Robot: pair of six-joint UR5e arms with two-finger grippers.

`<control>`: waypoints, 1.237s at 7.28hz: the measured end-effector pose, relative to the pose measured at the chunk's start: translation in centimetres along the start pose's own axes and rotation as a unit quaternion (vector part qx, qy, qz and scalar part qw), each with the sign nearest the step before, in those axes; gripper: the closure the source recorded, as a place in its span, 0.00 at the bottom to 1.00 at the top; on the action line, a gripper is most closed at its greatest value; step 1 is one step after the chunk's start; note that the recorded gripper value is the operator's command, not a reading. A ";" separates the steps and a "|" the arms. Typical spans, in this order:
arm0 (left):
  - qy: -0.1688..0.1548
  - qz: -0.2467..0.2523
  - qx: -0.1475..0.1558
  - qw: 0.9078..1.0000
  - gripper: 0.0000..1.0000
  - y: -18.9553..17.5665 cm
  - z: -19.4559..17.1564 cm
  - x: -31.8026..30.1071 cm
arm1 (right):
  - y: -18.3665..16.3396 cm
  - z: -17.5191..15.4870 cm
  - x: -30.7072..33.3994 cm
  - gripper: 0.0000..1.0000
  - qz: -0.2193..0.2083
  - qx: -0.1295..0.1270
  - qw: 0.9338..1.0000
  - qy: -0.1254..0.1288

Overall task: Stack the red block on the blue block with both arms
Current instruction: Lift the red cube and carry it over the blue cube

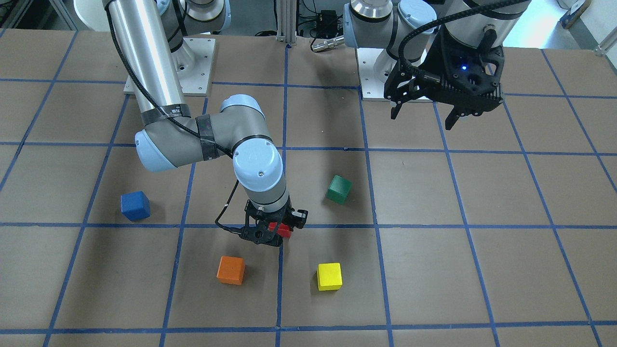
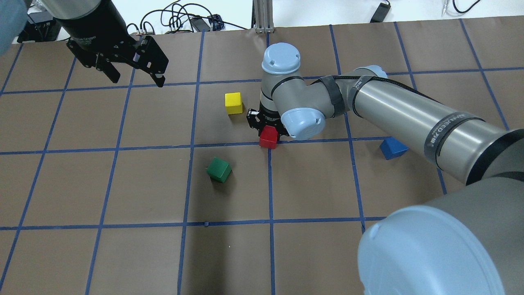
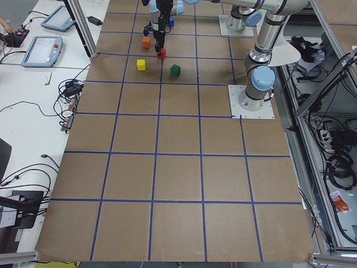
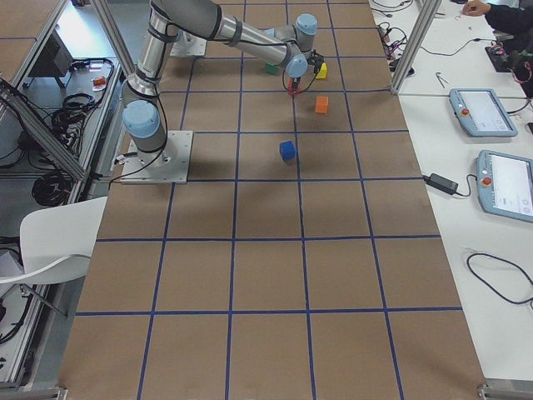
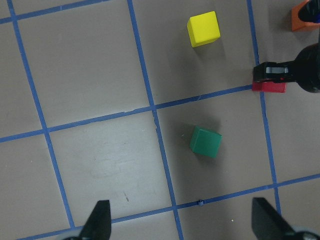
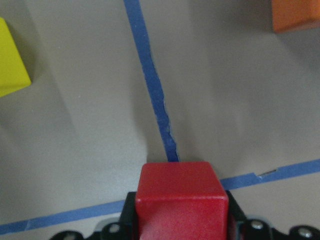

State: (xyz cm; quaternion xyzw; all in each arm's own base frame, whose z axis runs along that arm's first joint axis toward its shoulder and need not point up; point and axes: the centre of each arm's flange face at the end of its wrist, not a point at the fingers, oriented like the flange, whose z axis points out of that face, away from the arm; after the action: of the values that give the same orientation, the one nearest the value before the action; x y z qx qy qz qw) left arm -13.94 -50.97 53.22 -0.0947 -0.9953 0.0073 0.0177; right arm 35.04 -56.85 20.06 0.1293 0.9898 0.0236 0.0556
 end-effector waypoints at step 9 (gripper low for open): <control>0.001 0.002 -0.001 1.000 0.00 0.0 0.1 0.0 | -6.4 -19.3 15.4 1.00 -0.039 -0.078 0.995 0.058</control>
State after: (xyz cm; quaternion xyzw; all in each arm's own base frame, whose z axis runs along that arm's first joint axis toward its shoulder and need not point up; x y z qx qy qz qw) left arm -13.96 -50.93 53.15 -0.0964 -0.9952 0.0060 0.0184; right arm 16.40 -59.71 37.20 0.0839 0.9908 0.1055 0.0086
